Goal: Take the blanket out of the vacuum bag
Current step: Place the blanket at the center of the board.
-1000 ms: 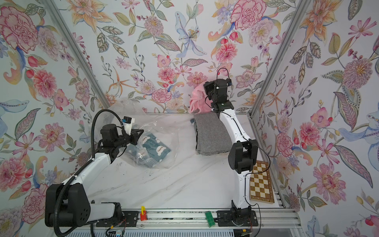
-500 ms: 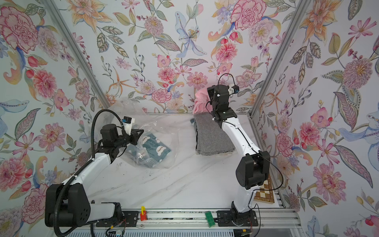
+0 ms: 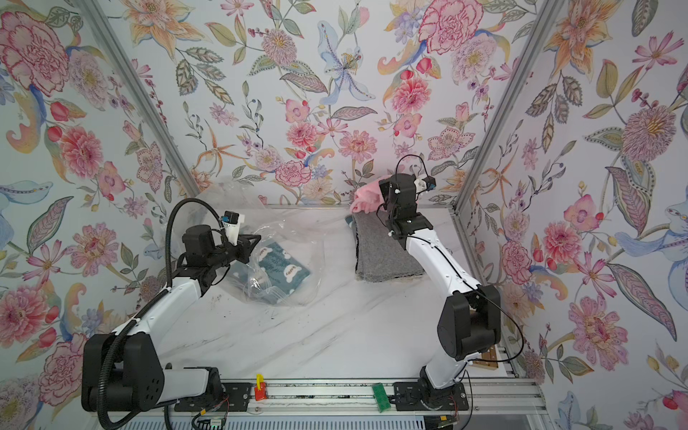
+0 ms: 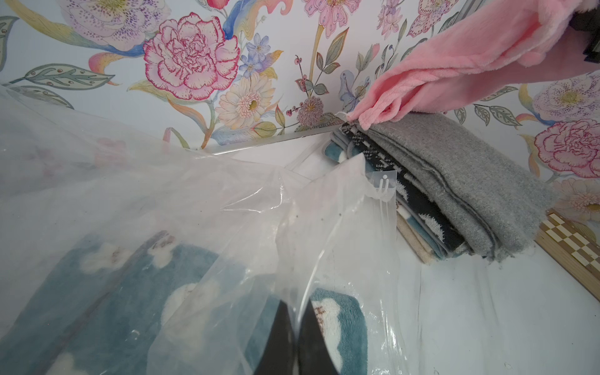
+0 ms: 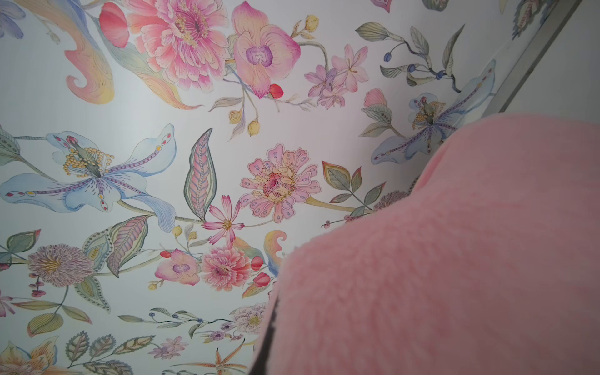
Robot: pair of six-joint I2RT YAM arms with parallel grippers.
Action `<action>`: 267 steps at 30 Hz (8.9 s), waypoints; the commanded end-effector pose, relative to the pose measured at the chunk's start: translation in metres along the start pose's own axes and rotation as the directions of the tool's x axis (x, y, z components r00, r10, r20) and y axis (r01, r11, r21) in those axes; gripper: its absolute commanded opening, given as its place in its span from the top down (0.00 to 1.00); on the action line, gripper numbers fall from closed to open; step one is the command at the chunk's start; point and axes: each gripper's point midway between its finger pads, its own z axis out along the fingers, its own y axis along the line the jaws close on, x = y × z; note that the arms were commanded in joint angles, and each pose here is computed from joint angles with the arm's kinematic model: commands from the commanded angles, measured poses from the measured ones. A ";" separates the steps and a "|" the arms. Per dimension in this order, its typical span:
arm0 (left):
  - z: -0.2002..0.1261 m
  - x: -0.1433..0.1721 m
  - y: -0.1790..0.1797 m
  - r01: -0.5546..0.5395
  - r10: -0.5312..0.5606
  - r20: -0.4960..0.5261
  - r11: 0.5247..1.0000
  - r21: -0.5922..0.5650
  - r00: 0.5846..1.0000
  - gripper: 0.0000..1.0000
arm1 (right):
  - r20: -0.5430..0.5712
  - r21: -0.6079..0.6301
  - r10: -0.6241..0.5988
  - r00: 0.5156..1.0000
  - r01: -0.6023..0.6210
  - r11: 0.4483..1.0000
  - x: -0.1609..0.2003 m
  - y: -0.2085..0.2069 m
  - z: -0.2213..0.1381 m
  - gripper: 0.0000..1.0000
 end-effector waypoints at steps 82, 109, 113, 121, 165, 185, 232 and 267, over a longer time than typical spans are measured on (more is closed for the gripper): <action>-0.004 -0.020 -0.001 -0.038 0.038 0.044 0.999 -0.004 0.998 0.95 | -0.501 0.105 0.020 0.865 0.038 0.994 -0.027 -0.200 -0.152 0.16; -0.006 -0.020 0.001 -0.048 0.048 0.038 0.999 -0.019 0.998 0.95 | -0.509 0.103 0.060 0.859 -0.009 0.995 -0.050 -0.204 -0.145 0.32; -0.005 -0.020 0.001 -0.048 0.048 0.037 0.999 -0.018 0.998 0.95 | -0.503 0.106 0.050 0.863 0.004 0.994 -0.054 -0.206 -0.138 0.35; -0.006 -0.020 0.001 -0.049 0.050 0.037 0.999 -0.019 0.998 0.95 | -0.504 0.114 0.060 0.861 -0.002 0.994 -0.056 -0.212 -0.125 0.42; -0.005 -0.020 0.000 -0.044 0.045 0.037 0.999 -0.012 0.998 0.94 | -0.425 0.202 -0.650 0.630 0.766 0.610 -0.085 -0.151 -0.162 0.01; -0.007 -0.022 0.001 -0.051 0.052 0.040 0.998 -0.021 0.998 0.94 | 0.003 -0.320 -0.606 -0.795 0.573 -0.754 0.053 -0.141 -0.160 0.00; -0.008 -0.023 0.001 -0.053 0.054 0.043 0.998 -0.023 0.998 0.92 | 0.190 -0.337 -0.633 -0.751 0.555 -0.760 0.088 -0.107 -0.155 0.87; -0.007 -0.021 0.002 -0.051 0.052 0.034 0.998 -0.024 0.998 0.90 | 0.030 -0.354 -0.577 -0.816 0.532 -0.770 0.094 -0.166 -0.138 0.15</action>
